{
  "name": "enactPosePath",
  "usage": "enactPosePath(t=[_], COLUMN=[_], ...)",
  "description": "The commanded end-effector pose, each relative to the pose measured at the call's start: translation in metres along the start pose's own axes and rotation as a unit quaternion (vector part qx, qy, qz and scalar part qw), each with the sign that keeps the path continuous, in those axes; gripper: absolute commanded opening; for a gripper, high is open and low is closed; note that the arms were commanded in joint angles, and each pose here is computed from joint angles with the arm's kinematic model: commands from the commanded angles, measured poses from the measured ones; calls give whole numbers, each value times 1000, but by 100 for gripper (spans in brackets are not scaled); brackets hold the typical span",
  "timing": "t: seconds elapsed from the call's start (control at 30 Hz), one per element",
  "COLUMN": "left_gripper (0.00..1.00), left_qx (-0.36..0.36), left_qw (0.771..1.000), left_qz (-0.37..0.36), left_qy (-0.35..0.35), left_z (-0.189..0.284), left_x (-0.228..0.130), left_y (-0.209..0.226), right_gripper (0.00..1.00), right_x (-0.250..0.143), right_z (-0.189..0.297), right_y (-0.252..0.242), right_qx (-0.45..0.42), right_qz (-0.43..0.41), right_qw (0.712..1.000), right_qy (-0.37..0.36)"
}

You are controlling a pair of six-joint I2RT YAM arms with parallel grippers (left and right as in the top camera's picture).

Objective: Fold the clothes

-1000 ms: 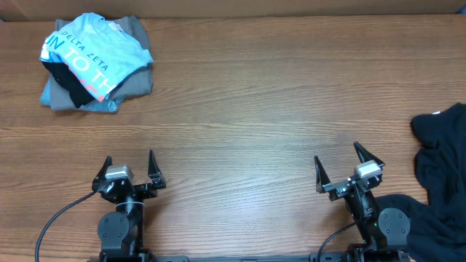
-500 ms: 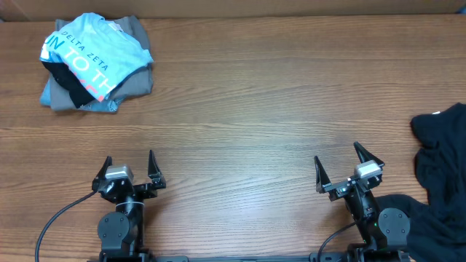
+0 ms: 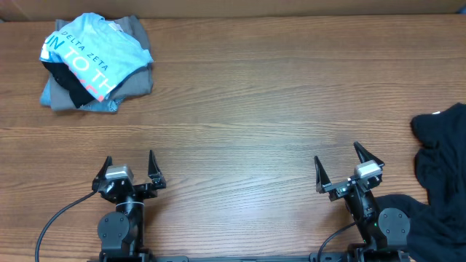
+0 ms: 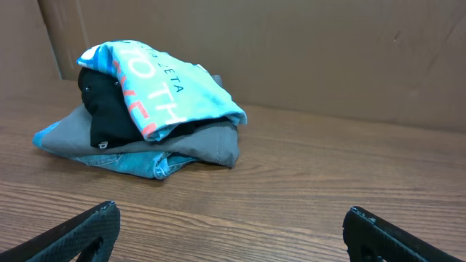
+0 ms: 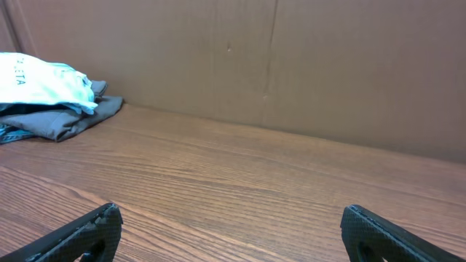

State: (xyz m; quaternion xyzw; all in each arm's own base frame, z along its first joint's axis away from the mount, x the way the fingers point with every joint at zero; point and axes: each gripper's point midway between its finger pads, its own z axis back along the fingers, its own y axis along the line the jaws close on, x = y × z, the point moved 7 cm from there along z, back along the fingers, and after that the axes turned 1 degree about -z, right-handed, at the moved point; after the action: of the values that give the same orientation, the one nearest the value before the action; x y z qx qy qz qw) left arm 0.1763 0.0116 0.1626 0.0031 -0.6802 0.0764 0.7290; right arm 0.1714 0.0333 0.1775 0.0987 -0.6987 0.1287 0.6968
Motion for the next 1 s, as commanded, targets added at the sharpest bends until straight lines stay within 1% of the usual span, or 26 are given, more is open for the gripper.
enactPosePath(t=[0.0, 0.13, 0.23, 0.3, 0.33, 0.43, 0.5, 0.6, 0.7, 0.8, 0.87, 0.97], left_gripper=[100, 100, 100, 100, 100, 100, 100, 100, 100, 100, 100, 100], left_qx=[-5, -18, -26, -19, -4, 16, 15, 17, 15, -18, -44, -79], left_qw=[1000, 1000, 999, 999, 998, 997, 996, 997, 999, 999, 993, 977], left_qz=[5, 6, 7, 9, 11, 15, 15, 9, 3, -4, -5, 1], left_qy=[1, 1, -21, -43, -55, -80, -86, -75, -35, 45, 112, 199], left_z=[0, 0, 1, 3, 5, 12, 15, 13, -2, -26, -47, -74], left_x=[-1, -1, 8, 22, 31, 58, 78, 109, 139, 163, 174, 184], left_y=[-1, -3, -5, -5, -2, 0, -1, -5, -11, -24, -34, -47], right_gripper=[100, 100, 100, 100, 100, 100, 100, 100, 100, 100, 100, 100], right_x=[-2, -2, 3, 15, 21, 44, 56, 75, 92, 110, 119, 125], right_z=[0, 0, 1, 3, 4, 8, 9, 7, -1, -17, -31, -53], right_y=[0, 0, 0, 0, 0, 0, 0, -2, -5, -10, -16, -22], right_qx=[0, 0, 0, 1, 2, 2, 2, -1, -4, -13, -21, -33], right_qz=[0, -23, -55, -86, -95, -105, -114, -167, -194, -212, -229, -255], right_qw=[1000, 1000, 998, 996, 995, 993, 992, 986, 980, 973, 961, 935], right_qy=[-3, -3, -8, -22, -29, -48, -44, -13, 34, 94, 153, 245])
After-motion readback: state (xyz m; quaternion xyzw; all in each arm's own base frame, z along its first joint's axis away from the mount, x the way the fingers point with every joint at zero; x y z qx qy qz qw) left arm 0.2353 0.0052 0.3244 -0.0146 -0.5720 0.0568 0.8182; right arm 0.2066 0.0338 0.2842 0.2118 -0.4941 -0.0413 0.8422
